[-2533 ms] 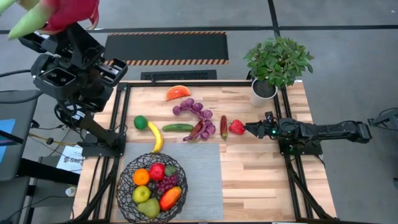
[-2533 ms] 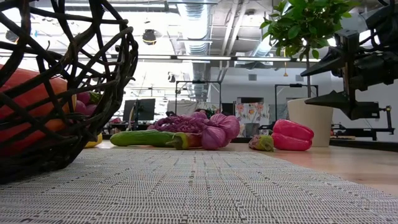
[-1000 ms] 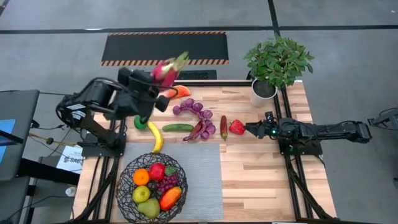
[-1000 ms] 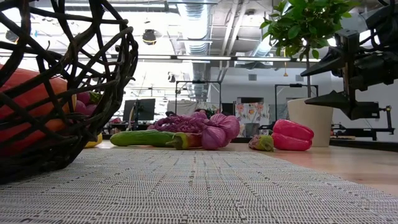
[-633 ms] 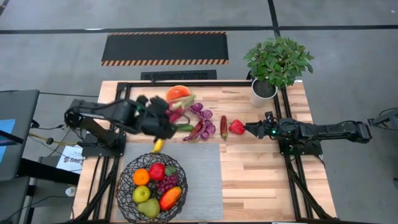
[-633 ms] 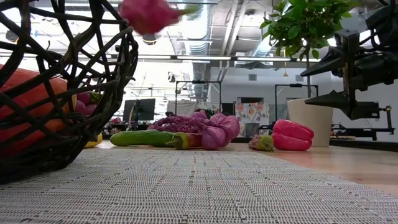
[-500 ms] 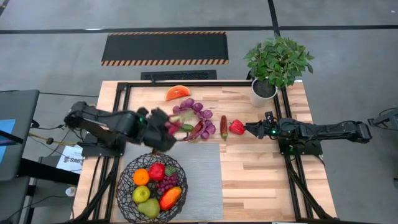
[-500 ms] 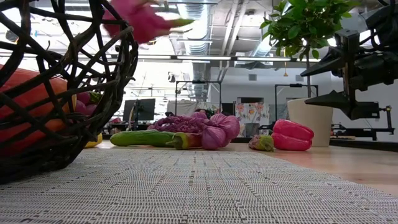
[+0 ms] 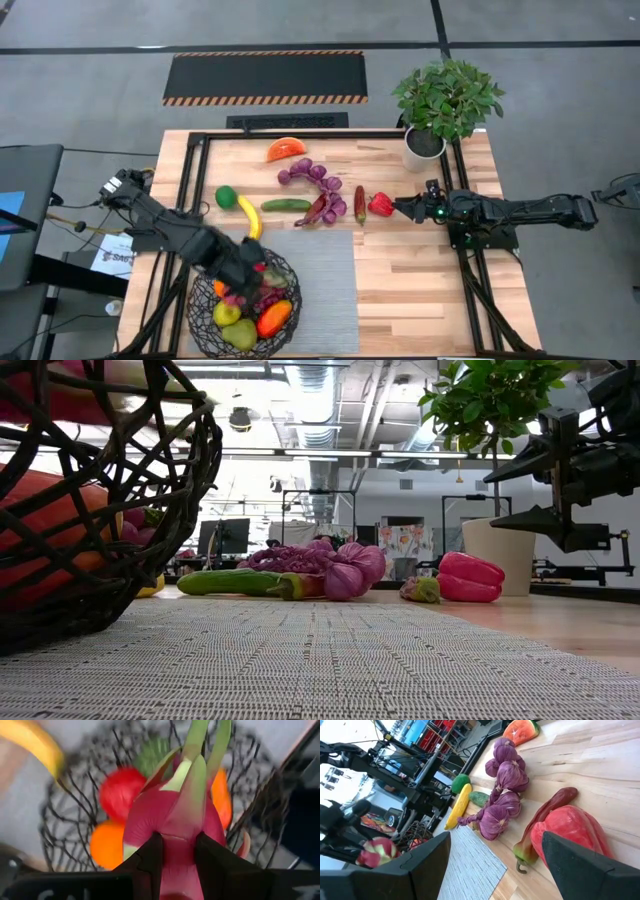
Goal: Build produce basket
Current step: Put the dragon fruit into the black wire basket, then put the cucumber into the black wire basket
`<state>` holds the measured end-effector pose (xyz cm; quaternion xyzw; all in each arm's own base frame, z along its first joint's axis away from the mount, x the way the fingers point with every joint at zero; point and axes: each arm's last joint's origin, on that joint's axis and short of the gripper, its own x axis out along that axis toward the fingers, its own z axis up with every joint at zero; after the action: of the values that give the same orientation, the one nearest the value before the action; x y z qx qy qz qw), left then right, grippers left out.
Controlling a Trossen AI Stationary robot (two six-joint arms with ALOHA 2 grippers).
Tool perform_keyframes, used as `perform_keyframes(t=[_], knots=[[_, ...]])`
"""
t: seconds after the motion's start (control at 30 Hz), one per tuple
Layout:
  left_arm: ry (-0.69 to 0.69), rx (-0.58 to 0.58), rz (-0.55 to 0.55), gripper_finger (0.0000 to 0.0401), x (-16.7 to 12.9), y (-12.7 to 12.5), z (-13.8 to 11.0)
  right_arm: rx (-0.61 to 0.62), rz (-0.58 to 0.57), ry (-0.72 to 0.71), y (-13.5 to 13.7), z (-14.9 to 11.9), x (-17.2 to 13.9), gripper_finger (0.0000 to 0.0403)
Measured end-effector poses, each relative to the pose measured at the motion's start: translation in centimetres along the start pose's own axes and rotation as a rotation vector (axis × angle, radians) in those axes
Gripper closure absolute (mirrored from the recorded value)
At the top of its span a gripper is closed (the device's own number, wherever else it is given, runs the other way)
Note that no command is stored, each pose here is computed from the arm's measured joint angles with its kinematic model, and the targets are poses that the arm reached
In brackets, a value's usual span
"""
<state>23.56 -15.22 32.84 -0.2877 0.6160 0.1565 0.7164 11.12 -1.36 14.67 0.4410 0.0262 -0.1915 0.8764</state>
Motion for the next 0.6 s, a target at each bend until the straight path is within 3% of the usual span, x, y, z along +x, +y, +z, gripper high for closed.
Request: perform_keyframes(t=[0.2, 0.6], knots=[[0.076, 0.087, 0.026, 0.0316, 2.1, -0.2, -2.6, -0.038, 0.0, 0.0, 0.0, 0.0, 0.0, 0.0069], [0.018, 0.16, -0.082, 0.0224, 2.9, -1.3, -2.5, -0.041, 0.0, 0.0, 0.0, 0.0, 0.0, 0.0069]])
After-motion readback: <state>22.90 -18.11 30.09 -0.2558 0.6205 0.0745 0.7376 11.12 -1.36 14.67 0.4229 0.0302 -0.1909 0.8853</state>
